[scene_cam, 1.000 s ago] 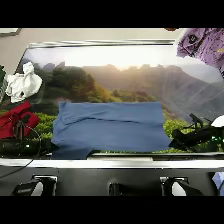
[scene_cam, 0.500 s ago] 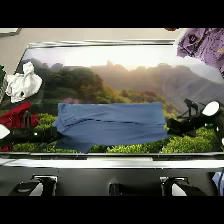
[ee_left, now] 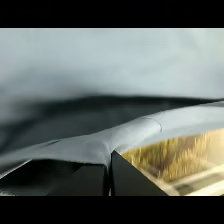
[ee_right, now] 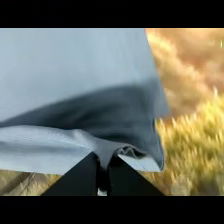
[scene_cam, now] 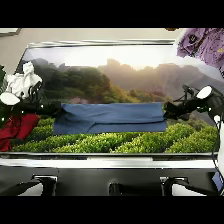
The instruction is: Fold the clothes and pants, and hang the long-sleeved shirts on hangers.
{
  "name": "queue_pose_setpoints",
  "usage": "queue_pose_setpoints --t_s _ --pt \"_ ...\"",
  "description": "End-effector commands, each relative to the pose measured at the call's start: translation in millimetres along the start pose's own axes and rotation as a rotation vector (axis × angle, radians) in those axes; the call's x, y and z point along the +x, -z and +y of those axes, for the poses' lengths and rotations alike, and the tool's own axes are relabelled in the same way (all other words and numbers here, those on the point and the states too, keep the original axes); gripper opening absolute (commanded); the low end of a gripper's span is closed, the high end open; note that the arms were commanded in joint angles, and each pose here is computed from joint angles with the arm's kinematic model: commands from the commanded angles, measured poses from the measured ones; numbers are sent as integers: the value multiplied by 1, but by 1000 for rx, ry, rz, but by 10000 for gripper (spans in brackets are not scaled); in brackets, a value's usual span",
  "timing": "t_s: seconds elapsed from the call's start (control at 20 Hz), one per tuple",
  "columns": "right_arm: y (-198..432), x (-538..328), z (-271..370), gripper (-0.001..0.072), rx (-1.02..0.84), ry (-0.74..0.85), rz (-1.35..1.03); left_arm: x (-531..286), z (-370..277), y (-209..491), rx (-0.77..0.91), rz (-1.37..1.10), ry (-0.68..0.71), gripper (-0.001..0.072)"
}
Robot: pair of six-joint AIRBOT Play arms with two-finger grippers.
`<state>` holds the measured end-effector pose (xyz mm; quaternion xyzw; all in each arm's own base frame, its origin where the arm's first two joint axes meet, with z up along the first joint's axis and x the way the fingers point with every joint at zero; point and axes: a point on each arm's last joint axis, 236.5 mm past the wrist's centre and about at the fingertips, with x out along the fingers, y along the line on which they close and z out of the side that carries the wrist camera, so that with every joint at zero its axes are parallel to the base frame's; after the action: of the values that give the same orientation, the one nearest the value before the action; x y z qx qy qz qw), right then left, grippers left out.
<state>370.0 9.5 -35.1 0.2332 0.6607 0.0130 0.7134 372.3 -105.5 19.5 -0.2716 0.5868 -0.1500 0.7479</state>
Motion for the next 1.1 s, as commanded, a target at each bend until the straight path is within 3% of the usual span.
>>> queue_pose_setpoints --t_s 0.0,0.45,0.5,0.55,0.65,0.75,0.8,0.95,1.05 --pt "-24 8 2 31 3 -13 -42 12 2 -40 14 -23 -2 23" --pt "-48 37 14 32 -9 -48 -99 57 29 -59 -40 51 -15 26" --pt "-46 44 12 69 2 -44 -82 60 31 -58 -45 55 -17 59" --pt "-45 47 11 185 13 -43 -72 60 32 -61 -45 45 -19 146" --pt "-45 37 5 415 65 -43 -62 56 29 -70 -35 15 -19 443" --pt "-49 13 -11 548 128 -59 -43 44 21 -83 -13 -15 -11 583" --pt "-50 2 -27 613 168 -66 -39 36 16 -90 5 -33 -11 621" --pt "-52 -11 -53 669 224 -160 -34 15 -1 -107 51 -84 -1 621" --pt "-55 -6 -51 669 198 -242 -23 7 -8 -114 65 -110 4 621"
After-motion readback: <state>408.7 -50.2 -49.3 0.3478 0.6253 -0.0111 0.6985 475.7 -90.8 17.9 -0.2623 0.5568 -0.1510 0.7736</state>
